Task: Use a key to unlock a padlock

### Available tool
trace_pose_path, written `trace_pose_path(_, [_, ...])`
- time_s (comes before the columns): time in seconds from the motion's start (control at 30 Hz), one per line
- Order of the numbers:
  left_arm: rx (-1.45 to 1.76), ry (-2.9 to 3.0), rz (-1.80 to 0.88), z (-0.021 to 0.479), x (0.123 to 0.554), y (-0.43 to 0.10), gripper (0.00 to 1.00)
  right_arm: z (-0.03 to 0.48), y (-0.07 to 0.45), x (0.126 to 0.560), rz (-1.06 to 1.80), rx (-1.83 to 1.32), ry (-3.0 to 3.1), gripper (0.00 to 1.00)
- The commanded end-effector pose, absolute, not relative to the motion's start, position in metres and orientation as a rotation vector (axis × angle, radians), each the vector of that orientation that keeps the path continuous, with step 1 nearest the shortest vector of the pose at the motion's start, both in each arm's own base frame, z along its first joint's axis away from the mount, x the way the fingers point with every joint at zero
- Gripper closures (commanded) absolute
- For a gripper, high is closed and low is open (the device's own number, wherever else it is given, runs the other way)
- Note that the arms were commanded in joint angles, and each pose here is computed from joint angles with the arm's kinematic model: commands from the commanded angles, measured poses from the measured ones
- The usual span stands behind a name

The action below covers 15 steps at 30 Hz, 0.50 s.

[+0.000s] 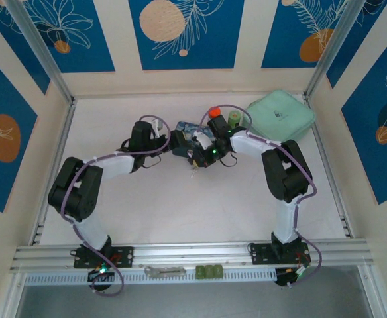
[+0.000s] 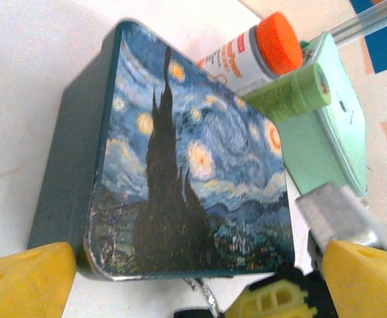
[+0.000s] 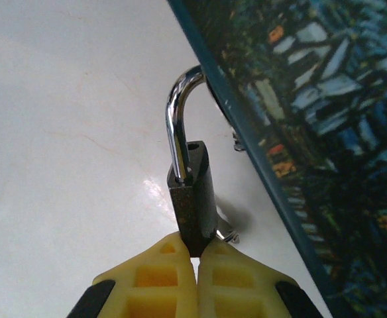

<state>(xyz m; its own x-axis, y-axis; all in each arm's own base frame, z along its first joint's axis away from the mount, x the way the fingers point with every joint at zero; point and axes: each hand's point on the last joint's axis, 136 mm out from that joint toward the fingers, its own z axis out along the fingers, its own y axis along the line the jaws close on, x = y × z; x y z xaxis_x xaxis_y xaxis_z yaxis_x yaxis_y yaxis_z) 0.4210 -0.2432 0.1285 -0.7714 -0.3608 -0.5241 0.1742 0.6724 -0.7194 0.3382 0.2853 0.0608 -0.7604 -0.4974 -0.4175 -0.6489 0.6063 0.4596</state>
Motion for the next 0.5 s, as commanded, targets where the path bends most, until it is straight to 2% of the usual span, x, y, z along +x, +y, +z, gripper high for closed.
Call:
trace_pose_path(0.0, [-0.096, 2.229, -0.960, 0.129, 0.435, -0.238, 0.05, 0.061, 0.303, 0.322, 1.014, -0.921, 2.596, 1.00])
trace_pose_path(0.17, [-0.088, 2.270, -0.925, 0.108, 0.450, -0.240, 0.05, 0.052, 0.305, 0.327, 0.906, -0.942, 2.580, 1.00])
trace_pose_path(0.47, [-0.087, 2.293, -1.033, 0.095, 0.445, -0.254, 0.25, 0.060, 0.307, 0.360, 0.760, -0.949, 2.479, 1.00])
